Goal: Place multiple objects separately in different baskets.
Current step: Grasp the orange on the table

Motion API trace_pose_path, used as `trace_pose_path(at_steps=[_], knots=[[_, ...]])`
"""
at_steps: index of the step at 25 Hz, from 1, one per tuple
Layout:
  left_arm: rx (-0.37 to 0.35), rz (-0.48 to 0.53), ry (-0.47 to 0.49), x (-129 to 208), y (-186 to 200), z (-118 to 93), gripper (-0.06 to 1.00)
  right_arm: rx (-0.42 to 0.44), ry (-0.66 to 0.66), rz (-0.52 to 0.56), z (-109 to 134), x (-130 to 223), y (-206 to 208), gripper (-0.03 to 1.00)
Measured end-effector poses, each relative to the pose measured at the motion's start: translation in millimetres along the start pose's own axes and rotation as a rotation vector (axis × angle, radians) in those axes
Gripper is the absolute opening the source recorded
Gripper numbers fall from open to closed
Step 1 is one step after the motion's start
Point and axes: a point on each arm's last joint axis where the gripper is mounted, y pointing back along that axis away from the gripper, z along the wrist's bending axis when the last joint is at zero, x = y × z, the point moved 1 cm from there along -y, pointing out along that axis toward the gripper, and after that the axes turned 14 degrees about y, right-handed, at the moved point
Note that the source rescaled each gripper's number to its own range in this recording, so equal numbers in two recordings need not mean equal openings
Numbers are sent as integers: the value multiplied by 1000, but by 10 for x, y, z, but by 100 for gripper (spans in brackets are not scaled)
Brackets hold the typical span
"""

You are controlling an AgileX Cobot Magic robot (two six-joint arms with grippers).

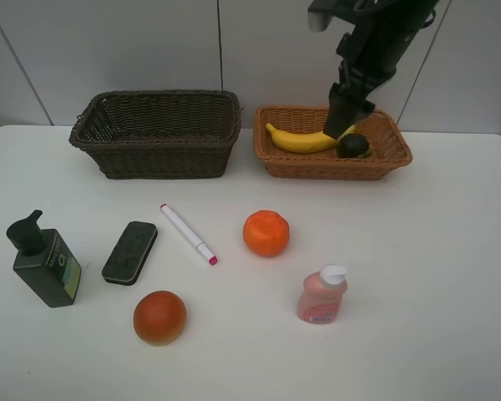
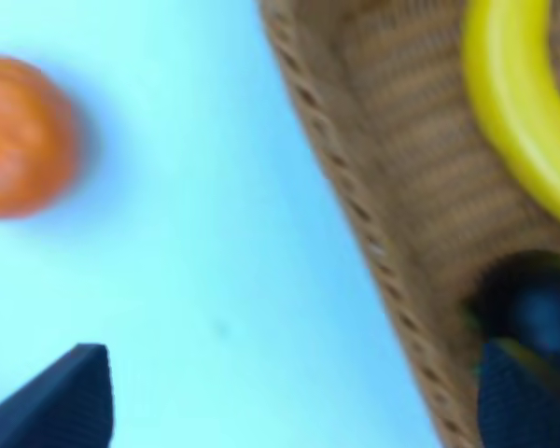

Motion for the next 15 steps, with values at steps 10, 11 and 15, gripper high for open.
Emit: trace_pose_path(at_steps=[10, 11, 15], knots=[[0, 0, 0, 0, 0, 0, 100, -46, 174, 0, 444, -606, -146, 97], [0, 0, 0, 0, 0, 0, 100, -62, 176, 9, 479, -649, -218, 97], [0, 0, 0, 0, 0, 0, 100, -131, 178, 56, 575, -752, -565, 97]])
